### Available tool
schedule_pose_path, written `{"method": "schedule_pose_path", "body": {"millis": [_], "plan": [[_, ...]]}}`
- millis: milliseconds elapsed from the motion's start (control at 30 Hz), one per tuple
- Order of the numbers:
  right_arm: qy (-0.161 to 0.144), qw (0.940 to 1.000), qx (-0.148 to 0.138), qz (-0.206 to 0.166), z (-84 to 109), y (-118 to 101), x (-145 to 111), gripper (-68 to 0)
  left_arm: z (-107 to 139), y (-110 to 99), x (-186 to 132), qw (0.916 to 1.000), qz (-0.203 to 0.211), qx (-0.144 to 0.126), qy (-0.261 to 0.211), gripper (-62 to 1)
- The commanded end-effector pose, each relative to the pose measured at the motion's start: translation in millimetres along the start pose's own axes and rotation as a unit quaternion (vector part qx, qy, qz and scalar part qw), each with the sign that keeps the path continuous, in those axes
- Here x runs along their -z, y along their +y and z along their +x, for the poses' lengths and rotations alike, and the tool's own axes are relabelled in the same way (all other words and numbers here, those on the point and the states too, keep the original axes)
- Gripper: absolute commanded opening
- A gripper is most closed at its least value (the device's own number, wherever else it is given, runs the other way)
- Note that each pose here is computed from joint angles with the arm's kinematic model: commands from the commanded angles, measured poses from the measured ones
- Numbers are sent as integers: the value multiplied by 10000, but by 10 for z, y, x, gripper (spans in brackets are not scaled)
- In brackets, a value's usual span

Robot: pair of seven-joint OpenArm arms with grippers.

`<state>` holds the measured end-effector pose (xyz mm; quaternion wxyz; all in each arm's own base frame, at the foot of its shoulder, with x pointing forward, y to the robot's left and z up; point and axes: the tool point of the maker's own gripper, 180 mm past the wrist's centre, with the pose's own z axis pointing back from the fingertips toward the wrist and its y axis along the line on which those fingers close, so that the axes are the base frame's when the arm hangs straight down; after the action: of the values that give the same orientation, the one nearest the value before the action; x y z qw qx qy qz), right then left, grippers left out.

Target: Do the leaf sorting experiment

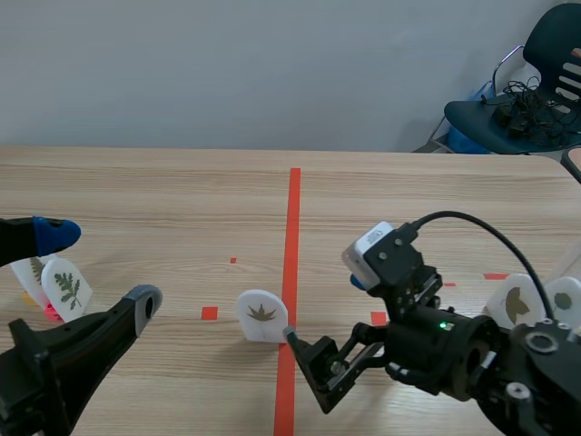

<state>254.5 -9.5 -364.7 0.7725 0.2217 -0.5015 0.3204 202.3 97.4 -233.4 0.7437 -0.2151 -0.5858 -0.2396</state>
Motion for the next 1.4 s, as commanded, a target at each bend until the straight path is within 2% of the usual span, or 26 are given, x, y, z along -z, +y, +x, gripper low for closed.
{"method": "schedule_pose_path", "body": {"millis": [0, 133, 300, 467, 567, 667, 733, 900, 1033, 1100, 1200, 1300, 1367], "plan": [[-199, 9998, -71, 56, 92, 27, 79, -57, 82, -1, 8, 9999, -1, -7, -151, 14], [-290, 9988, -208, 331, 71, 239, 314, -120, 82, -1, 8, 9999, -1, -7, -151, 14], [-343, 9986, -106, 383, 76, 390, 527, -258, 82, -1, 8, 9999, -1, -7, -151, 14], [-359, 9983, -114, 453, 79, 468, 568, -350, 82, -1, 8, 9999, -1, -7, -151, 14], [-342, 9983, -123, 450, 68, 460, 561, -451, 82, -1, 8, 9999, -1, -7, -151, 14], [-321, 9984, -142, 440, 53, 444, 552, -581, 82, -1, 8, 9999, -1, -7, -151, 14], [-318, 9985, -142, 425, 51, 430, 549, -627, 82, -1, 8, 9999, -1, -7, -151, 14], [-487, 9982, -263, 217, 211, 263, 443, -629, 81, -1, 8, 9999, -1, -7, -149, 14], [-565, 9972, -458, -182, 434, 29, 171, -629, 82, -2, 8, 9999, -2, -6, -152, 14], [-598, 9963, -460, -423, 514, -96, -9, -629, 82, -2, 8, 9999, -2, -6, -152, 14], [-510, 9948, -332, -815, 503, -286, -278, -629, 82, -2, 8, 9999, -2, -6, -152, 14], [-393, 9911, 3, -1273, 363, -515, -543, -629, 81, -2, 8, 9999, -2, -6, -150, 14], [-354, 9862, 293, -1593, 261, -682, -722, -629, 81, -2, 8, 9999, -2, -6, -150, 14]]}}
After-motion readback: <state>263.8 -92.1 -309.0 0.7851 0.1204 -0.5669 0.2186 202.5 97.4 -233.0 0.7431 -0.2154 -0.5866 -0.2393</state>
